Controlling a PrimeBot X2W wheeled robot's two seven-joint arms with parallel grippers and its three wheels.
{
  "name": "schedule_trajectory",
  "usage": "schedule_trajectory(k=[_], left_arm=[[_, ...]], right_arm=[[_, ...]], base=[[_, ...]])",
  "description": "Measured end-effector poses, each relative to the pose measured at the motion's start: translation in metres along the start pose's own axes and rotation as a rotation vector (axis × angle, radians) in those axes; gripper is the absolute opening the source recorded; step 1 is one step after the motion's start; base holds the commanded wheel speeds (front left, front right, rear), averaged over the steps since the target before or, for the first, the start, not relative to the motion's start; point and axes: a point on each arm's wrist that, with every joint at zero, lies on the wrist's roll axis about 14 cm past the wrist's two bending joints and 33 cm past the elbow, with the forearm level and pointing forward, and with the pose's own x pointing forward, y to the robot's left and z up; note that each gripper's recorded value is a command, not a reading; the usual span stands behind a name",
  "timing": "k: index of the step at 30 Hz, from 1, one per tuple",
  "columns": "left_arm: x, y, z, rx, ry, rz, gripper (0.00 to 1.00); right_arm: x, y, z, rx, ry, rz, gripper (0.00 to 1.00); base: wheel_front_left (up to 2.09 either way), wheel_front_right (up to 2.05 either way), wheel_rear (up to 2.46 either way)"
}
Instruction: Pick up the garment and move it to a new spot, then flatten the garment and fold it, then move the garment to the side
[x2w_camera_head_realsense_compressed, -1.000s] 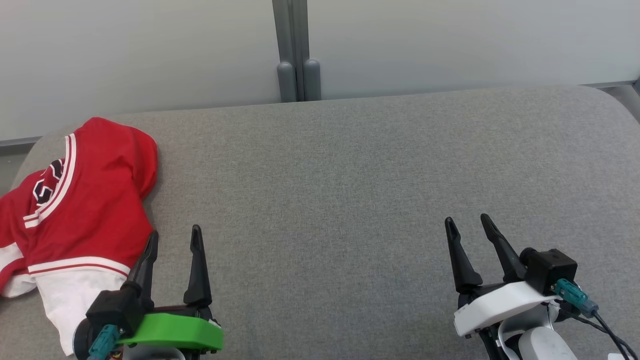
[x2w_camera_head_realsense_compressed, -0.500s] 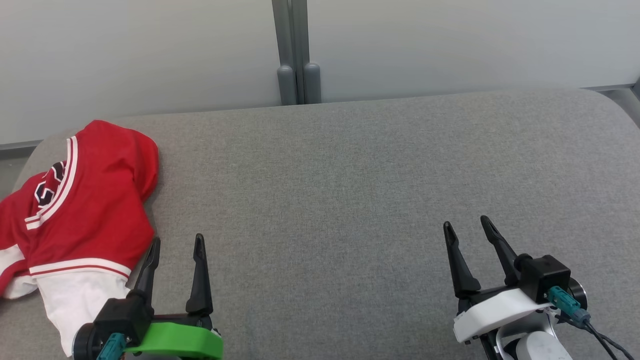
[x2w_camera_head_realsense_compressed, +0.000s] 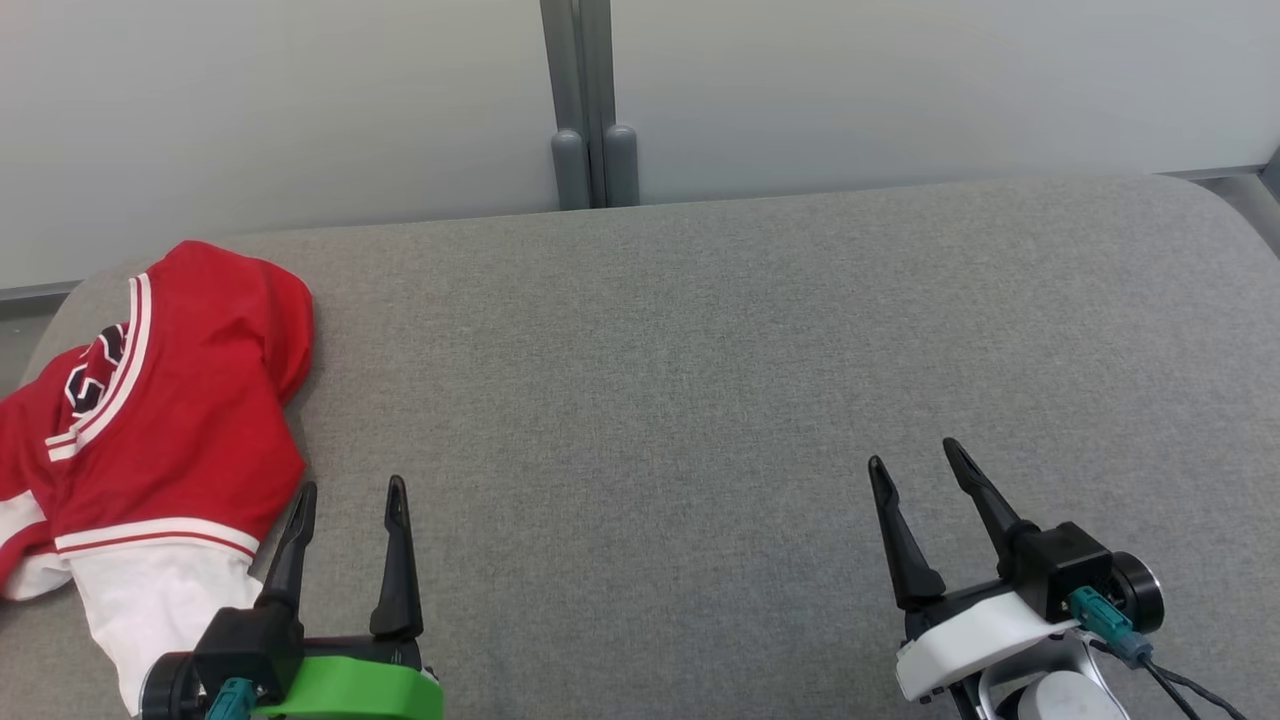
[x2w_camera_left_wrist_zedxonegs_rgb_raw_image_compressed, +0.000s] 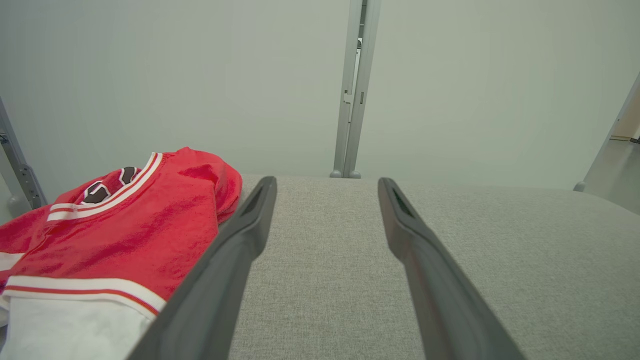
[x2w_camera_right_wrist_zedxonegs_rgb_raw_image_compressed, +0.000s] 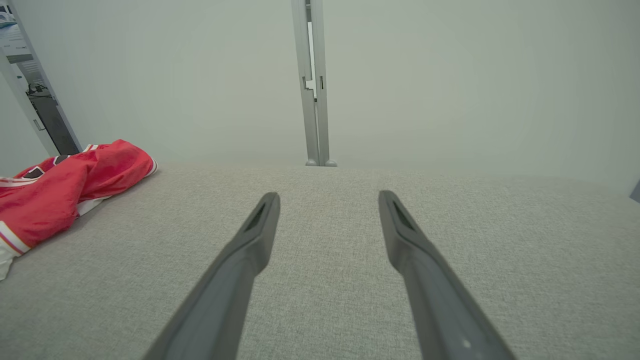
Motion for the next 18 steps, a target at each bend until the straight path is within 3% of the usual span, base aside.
schedule_trajectory(k=[18], left_arm=[[-0.0015, 0.0013, -0.0022, 0.011, 0.003, -0.001, 1.00]], right_arm=[[-0.0010, 0.0027, -0.0039, -0.034, 0.010, 0.013, 1.00]], base=[[0.00, 0.00, 0.00]])
